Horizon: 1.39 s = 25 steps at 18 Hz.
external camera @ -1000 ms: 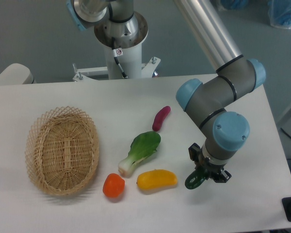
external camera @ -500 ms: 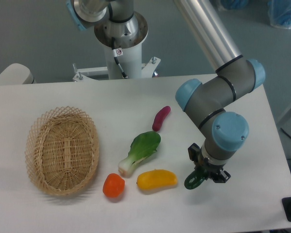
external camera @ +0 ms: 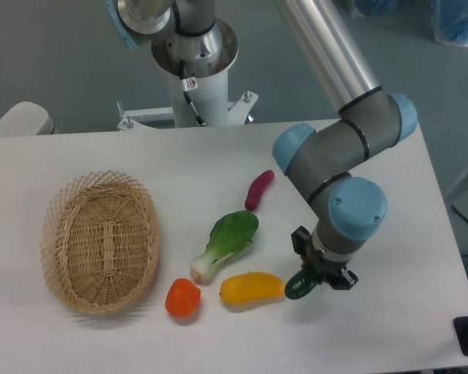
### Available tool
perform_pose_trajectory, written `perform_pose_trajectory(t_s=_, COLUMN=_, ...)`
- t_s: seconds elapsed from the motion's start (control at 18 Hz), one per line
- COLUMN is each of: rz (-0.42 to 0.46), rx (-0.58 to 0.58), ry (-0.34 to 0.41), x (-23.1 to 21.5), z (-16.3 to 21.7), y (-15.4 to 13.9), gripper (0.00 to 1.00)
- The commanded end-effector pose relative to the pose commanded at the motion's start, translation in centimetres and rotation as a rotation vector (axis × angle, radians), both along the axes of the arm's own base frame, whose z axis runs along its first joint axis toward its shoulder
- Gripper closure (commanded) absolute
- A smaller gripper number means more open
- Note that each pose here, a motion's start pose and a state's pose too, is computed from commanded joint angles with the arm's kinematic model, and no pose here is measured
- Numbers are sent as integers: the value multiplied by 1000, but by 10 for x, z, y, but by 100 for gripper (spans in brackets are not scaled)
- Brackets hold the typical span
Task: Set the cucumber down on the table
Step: 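Carry the cucumber up and over the bok choy toward the basket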
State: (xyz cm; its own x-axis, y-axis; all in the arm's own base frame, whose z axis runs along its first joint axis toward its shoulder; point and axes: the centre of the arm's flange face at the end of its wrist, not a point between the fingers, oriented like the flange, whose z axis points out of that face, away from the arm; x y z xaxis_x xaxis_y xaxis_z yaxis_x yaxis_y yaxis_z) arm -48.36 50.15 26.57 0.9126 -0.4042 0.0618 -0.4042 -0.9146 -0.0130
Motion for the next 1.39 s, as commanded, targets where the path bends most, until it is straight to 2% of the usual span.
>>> perform_pose_trajectory(t_s=0.22, rz=-25, rx=-13, ry=-19, x=44, z=8, y=-11, gripper=83)
perform_pose_trajectory(t_s=0.61, rz=-53, rx=-46, ry=-65, x=128, z=11, y=-55, gripper=83)
perform_pose_trajectory(t_s=0.94, rz=-77, rx=-72, ry=-88, x=174, z=-1, y=-77, gripper=82)
perform_pose_trajectory(t_s=1.39, rz=-200, rx=-132, ry=-67, x=254, z=-31, y=-71, gripper=81)
